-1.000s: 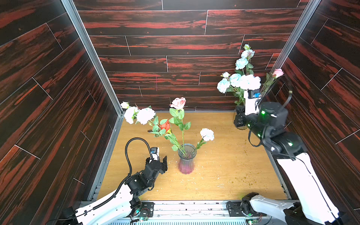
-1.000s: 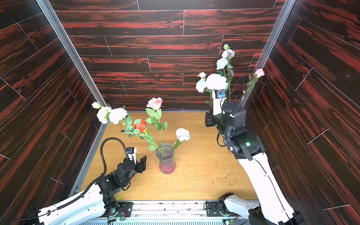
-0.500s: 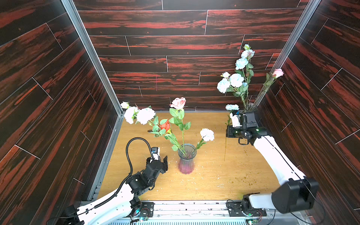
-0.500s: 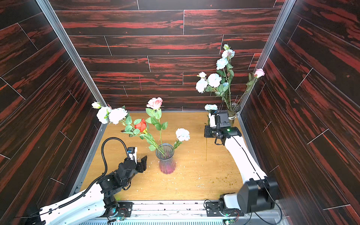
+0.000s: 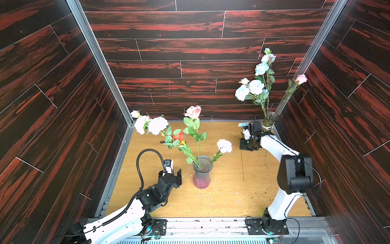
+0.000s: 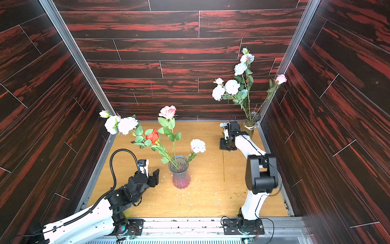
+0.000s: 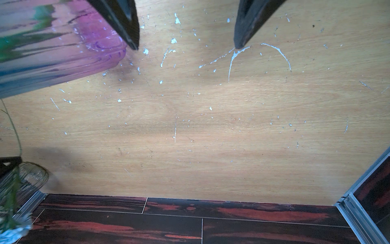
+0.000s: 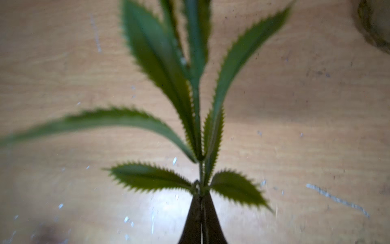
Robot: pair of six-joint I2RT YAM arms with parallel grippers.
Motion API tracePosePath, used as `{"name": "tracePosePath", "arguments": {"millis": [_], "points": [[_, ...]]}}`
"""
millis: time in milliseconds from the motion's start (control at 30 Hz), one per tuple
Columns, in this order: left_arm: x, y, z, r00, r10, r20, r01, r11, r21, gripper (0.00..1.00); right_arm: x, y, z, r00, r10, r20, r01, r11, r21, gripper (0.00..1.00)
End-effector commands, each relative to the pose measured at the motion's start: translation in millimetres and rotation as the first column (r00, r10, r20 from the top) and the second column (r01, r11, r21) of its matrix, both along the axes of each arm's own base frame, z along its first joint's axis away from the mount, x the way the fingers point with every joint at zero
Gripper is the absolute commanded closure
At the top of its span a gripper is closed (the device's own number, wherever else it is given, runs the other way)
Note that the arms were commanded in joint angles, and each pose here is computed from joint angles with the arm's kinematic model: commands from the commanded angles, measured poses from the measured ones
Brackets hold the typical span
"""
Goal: Pick out blue flowers from the vase
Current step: Place the flower at the center of the board.
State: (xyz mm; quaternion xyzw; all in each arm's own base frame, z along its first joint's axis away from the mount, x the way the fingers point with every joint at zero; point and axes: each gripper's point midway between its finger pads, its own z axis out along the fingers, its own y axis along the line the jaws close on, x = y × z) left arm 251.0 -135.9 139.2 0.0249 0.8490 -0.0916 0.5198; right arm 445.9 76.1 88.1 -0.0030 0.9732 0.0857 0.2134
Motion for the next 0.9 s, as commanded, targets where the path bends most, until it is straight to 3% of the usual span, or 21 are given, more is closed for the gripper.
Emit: {"name": "tracePosePath", "arguments": {"millis": [0,267,867], "points": [[4.0,-0.9,9.3,1.0,0.011,0.02,-0.011,1.0,-0.013,0.28,13.9,-14.1,-7.6,1.0,-0.027,-0.009,0.026,0.999,-0.032,1.0],[3.4,0.4,9.9,1.0,0.013,0.024,-0.013,1.0,-0.016,0.28,12.3,-42.8,-49.1,0.991,-0.092,-0.101,0.082,0.992,-0.097,1.0],[0.5,3.8,11.4,0.999,0.017,0.036,-0.016,0.999,-0.031,0.29,-0.6,-40.4,-72.8,0.981,-0.073,-0.18,0.056,0.994,-0.095,1.0]]}}
